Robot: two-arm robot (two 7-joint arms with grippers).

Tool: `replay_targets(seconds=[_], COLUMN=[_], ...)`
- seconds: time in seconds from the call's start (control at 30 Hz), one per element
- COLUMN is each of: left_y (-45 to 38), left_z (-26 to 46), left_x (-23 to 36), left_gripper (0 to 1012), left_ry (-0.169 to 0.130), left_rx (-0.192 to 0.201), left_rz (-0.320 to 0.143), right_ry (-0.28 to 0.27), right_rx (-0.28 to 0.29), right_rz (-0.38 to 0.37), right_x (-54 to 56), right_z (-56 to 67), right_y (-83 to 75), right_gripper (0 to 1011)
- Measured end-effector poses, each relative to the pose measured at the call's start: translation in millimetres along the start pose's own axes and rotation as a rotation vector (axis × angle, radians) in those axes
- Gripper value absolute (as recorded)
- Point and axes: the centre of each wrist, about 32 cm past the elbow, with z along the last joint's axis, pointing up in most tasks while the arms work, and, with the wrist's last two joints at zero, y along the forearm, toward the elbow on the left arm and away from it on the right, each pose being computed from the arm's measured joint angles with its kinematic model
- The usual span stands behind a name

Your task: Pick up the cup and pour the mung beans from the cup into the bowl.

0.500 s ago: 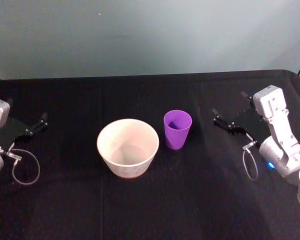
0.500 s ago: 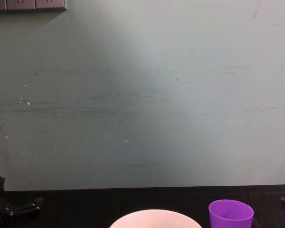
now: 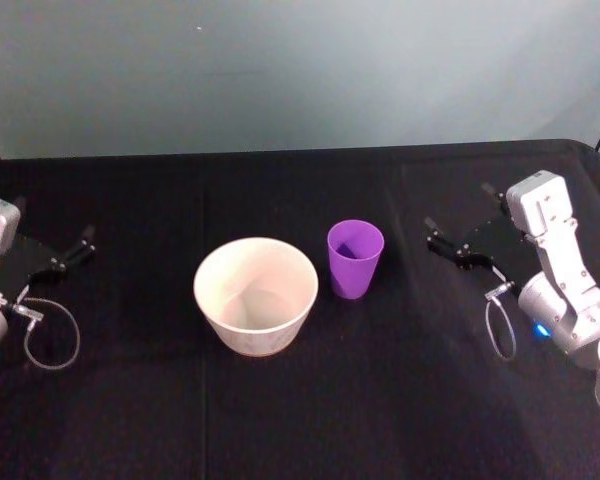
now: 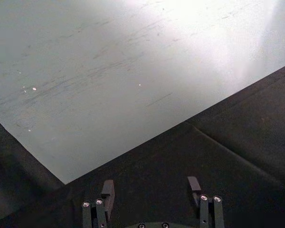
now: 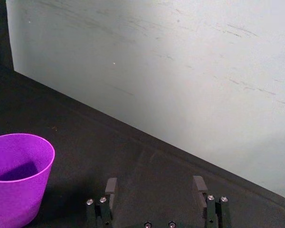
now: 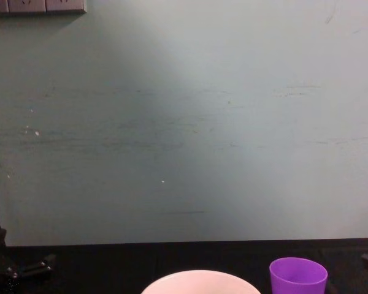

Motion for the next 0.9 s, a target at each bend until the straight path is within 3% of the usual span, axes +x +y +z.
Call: replay_targets(seconds=[0.47,0.67,0.9], left_y=[0.0,0.0,0.0], left_z=[0.0,0.0,0.0], left_x=[0.0,0.0,0.0], left_gripper=[1000,1000,1000], left_ry=[0.000,0.000,0.000], left_rx=[0.000,0.000,0.000], left_rz=[0.000,0.000,0.000], right_ry=[0.009,0.019,0.081], right_rx=[0.016,0.025,0.033], right_rz=[0.017,0.110,0.306], right_x=[2.2,0.0,-0.5], right_z=[-3.1,-10.9,-16.3], right_y=[-5.6,-11.1,-10.5], right_gripper=[1004,1004,1004])
